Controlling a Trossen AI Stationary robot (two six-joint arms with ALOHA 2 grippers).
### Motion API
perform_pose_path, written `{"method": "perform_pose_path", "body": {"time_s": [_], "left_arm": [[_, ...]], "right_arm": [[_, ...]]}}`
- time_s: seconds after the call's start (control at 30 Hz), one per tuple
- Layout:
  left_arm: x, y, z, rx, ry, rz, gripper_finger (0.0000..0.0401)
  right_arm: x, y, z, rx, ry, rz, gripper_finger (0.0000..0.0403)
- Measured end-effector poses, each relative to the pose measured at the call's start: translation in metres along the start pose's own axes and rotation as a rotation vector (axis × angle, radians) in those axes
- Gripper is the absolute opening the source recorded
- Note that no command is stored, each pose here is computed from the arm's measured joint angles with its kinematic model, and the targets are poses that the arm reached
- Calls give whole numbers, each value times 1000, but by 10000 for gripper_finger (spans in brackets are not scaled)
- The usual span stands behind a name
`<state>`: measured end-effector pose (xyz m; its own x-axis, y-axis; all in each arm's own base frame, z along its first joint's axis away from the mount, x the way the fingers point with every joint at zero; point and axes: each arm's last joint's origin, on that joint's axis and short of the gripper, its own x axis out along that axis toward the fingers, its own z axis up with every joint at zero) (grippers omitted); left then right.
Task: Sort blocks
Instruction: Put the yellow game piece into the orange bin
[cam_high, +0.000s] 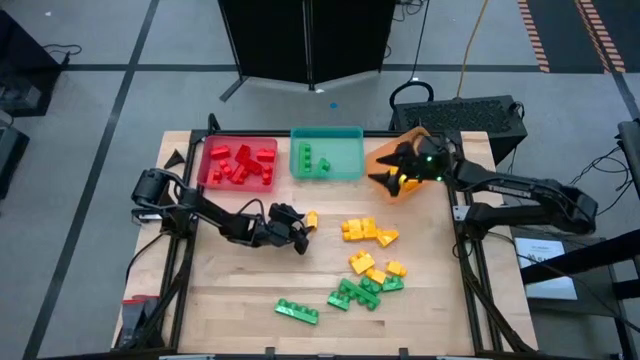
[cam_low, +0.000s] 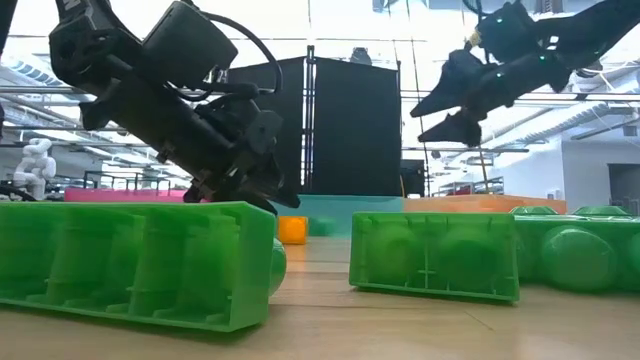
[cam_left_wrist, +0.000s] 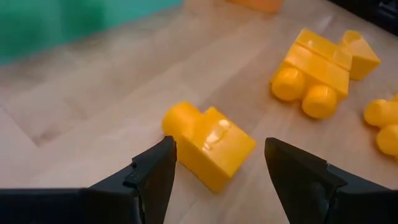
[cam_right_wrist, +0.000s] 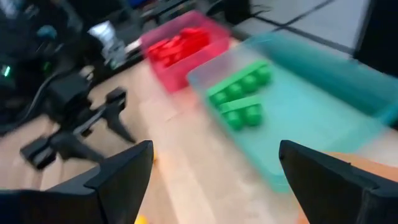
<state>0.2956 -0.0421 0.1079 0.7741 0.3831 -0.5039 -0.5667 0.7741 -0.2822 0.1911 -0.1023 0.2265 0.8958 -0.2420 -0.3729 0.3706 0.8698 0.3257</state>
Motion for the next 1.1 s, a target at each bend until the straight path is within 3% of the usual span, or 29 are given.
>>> {"method": "perform_pose_path", "body": {"time_s": [0.33,0.67,0.87,1.1], "left_arm": [[-1,5,-4,-52,45,45,246],[-2,5,-10,-21,66,62,246],[1,19,-11,37,85,193,246],[6,25,-6,3,102,183,246]], "right_arm": [[57,20,-22,-24,178,83,343],[88,32,-20,-41,216,120,343],[107,47,-21,-127,242,170,343],[126,54,-21,-227,254,194,343]]}}
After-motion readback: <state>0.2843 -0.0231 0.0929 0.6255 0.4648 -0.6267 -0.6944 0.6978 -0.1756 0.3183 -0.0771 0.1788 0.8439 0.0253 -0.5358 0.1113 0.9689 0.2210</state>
